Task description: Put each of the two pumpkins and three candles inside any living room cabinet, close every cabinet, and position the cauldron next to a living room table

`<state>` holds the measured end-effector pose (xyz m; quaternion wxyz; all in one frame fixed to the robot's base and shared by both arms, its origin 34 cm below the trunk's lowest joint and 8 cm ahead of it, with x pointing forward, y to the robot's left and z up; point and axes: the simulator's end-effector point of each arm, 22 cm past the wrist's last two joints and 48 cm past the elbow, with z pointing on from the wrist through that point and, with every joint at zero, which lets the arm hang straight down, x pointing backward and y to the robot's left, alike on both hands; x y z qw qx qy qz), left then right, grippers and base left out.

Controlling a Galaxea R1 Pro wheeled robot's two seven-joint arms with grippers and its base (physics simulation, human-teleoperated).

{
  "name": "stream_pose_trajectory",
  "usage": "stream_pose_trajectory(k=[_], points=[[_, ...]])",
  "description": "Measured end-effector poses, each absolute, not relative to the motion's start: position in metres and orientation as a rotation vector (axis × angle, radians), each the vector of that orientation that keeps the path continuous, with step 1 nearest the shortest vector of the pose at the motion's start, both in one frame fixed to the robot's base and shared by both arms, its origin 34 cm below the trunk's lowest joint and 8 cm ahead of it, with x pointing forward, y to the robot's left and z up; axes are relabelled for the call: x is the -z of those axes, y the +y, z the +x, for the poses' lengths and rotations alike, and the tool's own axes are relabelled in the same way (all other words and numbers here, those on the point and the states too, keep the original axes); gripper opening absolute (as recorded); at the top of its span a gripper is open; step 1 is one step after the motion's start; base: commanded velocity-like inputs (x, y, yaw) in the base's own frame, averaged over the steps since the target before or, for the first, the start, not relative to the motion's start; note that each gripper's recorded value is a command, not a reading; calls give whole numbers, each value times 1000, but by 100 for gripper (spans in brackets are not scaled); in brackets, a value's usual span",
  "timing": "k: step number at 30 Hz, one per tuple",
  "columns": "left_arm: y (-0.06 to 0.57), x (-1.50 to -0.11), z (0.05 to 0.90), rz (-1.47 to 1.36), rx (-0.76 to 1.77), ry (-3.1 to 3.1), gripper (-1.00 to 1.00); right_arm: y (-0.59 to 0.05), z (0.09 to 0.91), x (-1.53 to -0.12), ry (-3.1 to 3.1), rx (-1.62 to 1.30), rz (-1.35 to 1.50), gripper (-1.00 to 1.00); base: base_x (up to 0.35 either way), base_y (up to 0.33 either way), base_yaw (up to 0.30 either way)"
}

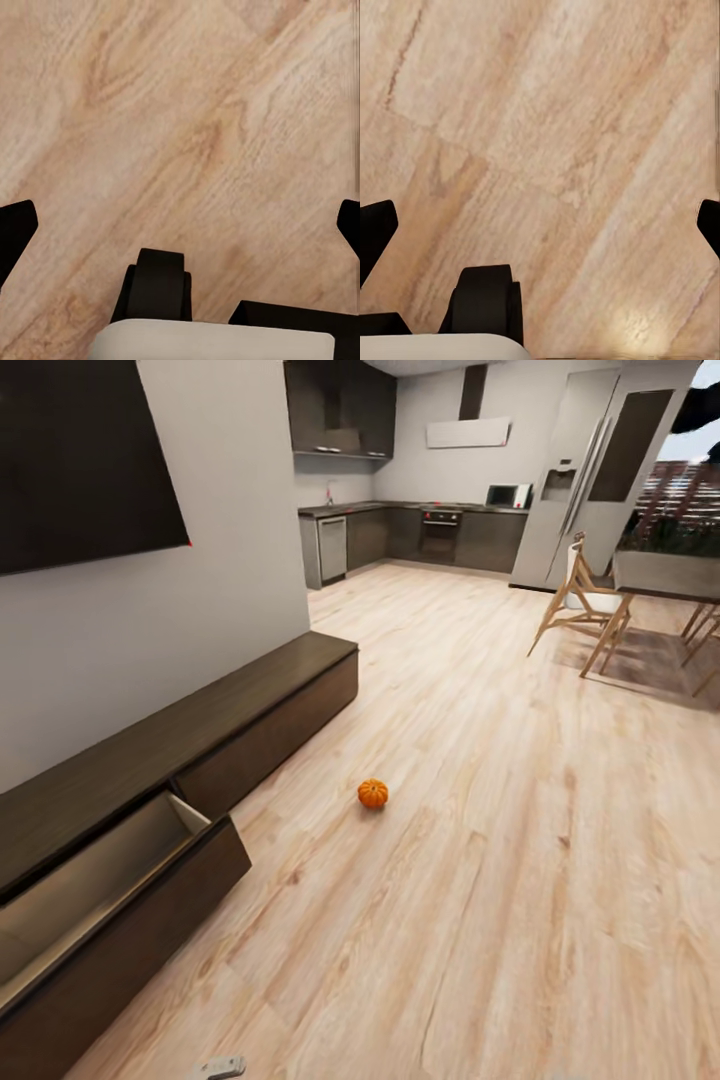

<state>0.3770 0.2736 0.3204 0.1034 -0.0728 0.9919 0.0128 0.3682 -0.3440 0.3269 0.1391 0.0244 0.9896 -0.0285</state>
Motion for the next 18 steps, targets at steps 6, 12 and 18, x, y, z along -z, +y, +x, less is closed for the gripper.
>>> stream_pose_trajectory(k=[6,12,18], points=[[273,-322,380,-216,-36,2919,100,-344,369,-329,2846,83,68,100,0,0,-240],[273,-324,383,-215,-35,2912,100,-344,371,-331,2834,83,66,100,0,0,-239],[273,-326,385,-213,-33,2905,100,-344,374,-332,2827,82,66,100,0,0,-239]])
